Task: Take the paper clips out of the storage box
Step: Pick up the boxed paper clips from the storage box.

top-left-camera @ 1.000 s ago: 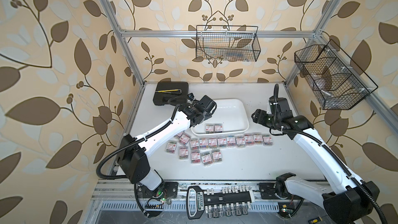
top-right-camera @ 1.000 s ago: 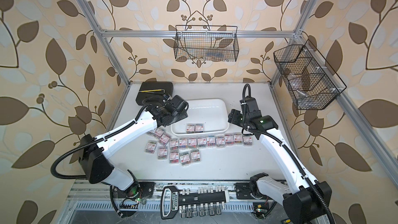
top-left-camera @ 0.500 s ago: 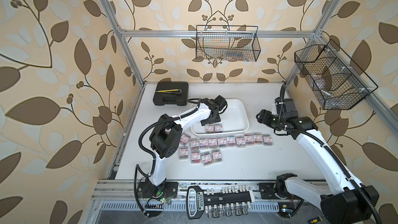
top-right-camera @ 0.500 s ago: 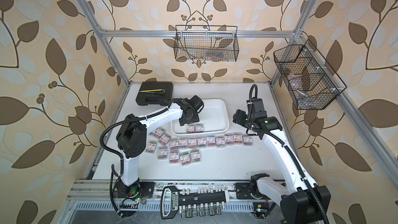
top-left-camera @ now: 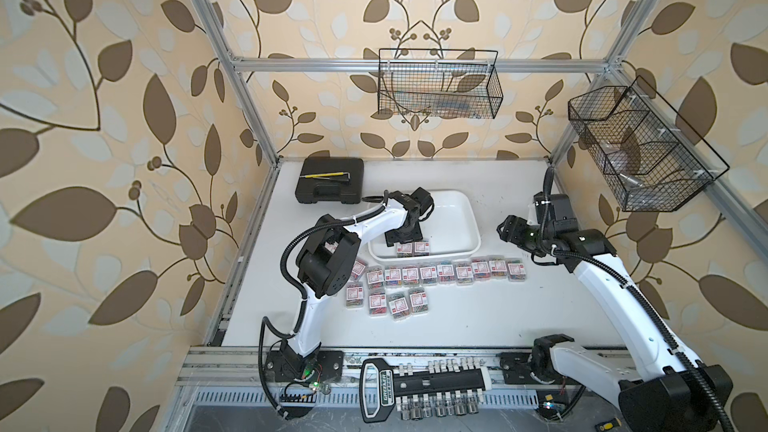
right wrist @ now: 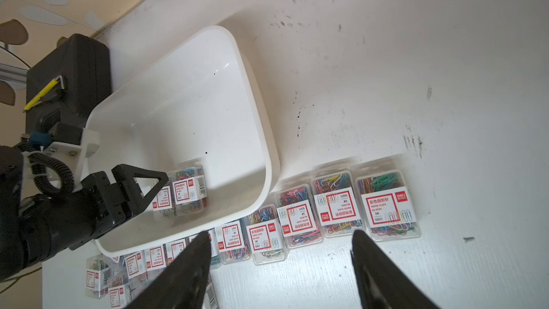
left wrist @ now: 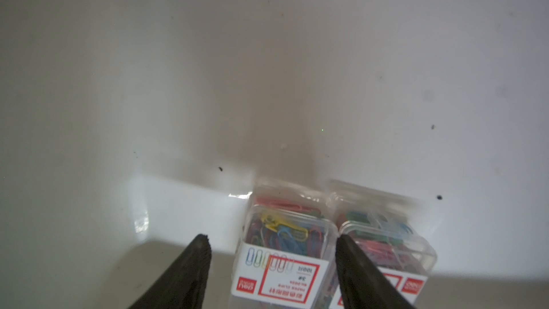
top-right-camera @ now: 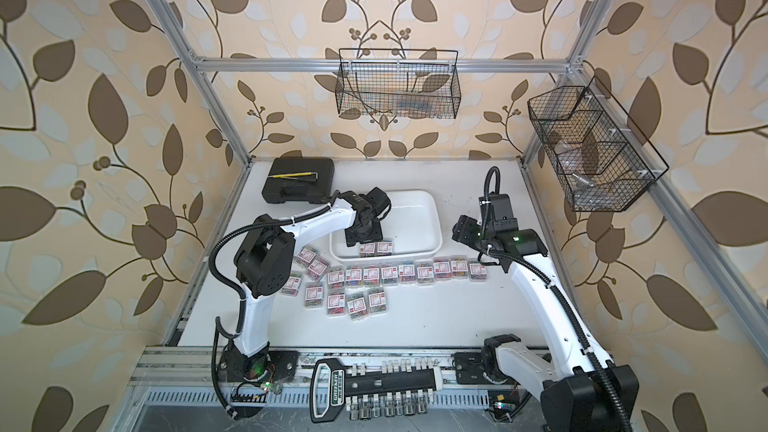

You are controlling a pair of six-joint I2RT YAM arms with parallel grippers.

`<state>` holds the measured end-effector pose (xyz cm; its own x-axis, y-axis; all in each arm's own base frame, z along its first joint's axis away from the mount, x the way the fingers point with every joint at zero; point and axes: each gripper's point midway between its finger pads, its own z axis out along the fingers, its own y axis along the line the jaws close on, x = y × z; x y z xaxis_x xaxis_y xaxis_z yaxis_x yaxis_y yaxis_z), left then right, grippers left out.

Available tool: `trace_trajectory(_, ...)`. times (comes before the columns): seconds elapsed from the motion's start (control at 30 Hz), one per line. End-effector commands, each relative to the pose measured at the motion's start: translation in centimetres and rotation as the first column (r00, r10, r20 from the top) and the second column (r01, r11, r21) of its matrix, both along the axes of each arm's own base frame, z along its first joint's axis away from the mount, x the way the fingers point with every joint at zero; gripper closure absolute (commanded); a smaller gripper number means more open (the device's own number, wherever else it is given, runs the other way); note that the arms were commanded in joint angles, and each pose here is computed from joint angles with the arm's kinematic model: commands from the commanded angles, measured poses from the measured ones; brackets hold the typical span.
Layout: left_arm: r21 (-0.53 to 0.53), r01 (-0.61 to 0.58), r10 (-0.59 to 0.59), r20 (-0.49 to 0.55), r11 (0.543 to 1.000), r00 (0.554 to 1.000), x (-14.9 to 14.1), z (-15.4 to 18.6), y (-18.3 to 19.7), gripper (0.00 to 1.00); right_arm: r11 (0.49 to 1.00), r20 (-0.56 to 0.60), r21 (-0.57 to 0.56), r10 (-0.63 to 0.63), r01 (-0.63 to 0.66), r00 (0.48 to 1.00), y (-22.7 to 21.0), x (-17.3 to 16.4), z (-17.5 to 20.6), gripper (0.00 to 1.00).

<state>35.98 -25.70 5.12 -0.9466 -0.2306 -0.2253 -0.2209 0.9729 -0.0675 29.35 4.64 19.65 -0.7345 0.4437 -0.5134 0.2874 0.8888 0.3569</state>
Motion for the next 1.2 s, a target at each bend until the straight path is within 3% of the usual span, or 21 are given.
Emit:
trace_trajectory(0.0,0.007,0.027,-0.027,-0.041,1.000,0.999,-0.7,-1.0,0.1,0.31,1.000,-0.018,-0.006,0.010,-0.010,1.000,0.0,-0.2,-0.4,0.25)
trace_trajectory(0.6,0.069,0.029,-0.022,-0.099,0.997,0.995,-1.2,-3.2,0.8,0.43,1.000,-0.015,-0.009,0.002,-0.003,1.000,-0.4,-0.1,-0.3,0.25)
trace_trajectory(0.93,0.097,0.013,-0.008,-0.053,0.995,0.999,-0.6,-0.5,1.4,0.53,1.000,-0.007,-0.014,0.000,0.000,1.000,-0.5,-0.3,-0.1,0.25)
trace_trajectory(1.17,0.086,-0.014,0.013,0.014,0.996,1.000,-0.1,4.1,1.7,0.57,1.000,-0.004,-0.020,-0.007,0.007,1.000,-0.8,-0.6,0.0,0.25)
